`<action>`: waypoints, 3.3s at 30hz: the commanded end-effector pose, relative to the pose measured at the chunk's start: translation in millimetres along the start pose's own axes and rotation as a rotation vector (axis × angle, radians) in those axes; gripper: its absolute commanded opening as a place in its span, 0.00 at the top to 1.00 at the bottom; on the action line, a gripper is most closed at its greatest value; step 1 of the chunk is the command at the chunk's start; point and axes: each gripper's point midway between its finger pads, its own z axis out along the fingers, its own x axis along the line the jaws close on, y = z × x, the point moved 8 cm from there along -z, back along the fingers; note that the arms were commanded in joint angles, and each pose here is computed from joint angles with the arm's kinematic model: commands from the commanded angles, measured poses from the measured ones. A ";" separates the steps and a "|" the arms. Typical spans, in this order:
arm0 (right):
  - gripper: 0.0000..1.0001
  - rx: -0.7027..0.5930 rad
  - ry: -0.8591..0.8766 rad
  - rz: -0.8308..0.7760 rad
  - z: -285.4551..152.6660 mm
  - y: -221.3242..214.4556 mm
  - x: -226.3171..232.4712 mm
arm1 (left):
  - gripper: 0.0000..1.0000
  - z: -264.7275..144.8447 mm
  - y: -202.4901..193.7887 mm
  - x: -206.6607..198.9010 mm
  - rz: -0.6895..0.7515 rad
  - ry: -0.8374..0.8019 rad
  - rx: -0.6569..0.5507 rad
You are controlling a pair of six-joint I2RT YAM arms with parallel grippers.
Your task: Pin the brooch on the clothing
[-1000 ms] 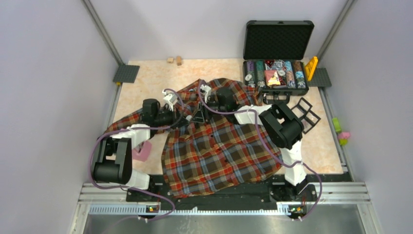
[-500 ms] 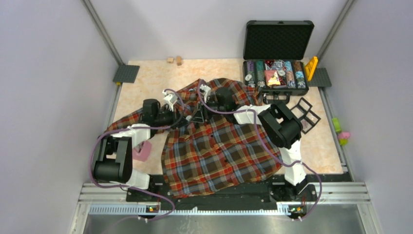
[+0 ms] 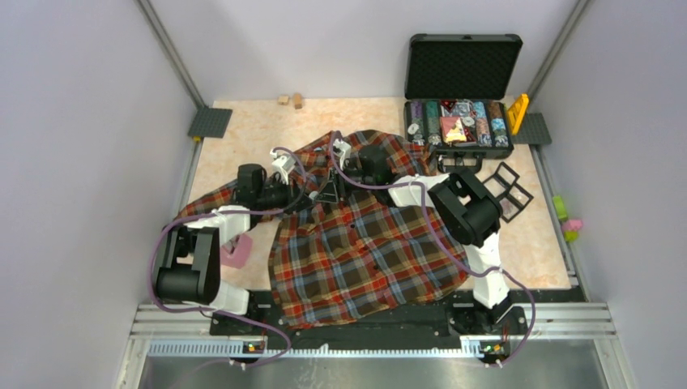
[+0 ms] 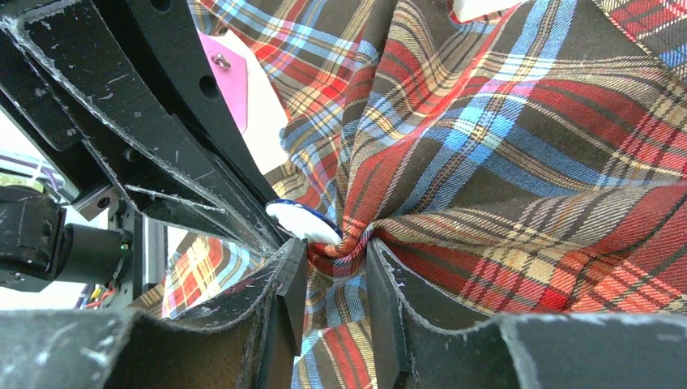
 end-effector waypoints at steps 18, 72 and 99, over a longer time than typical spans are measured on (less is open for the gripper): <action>0.70 -0.168 -0.090 -0.109 10.5 21.4 10.5 | 1.00 3.0 9.7 -21.7 0.046 -0.156 0.004; 0.57 -0.294 -0.536 -0.103 -133.3 47.6 71.9 | 0.07 -55.9 60.1 -46.8 -0.002 0.334 -0.171; 0.50 -0.273 -1.455 0.420 -368.2 -30.8 33.6 | 0.02 -130.0 103.1 -76.5 0.086 0.660 -0.235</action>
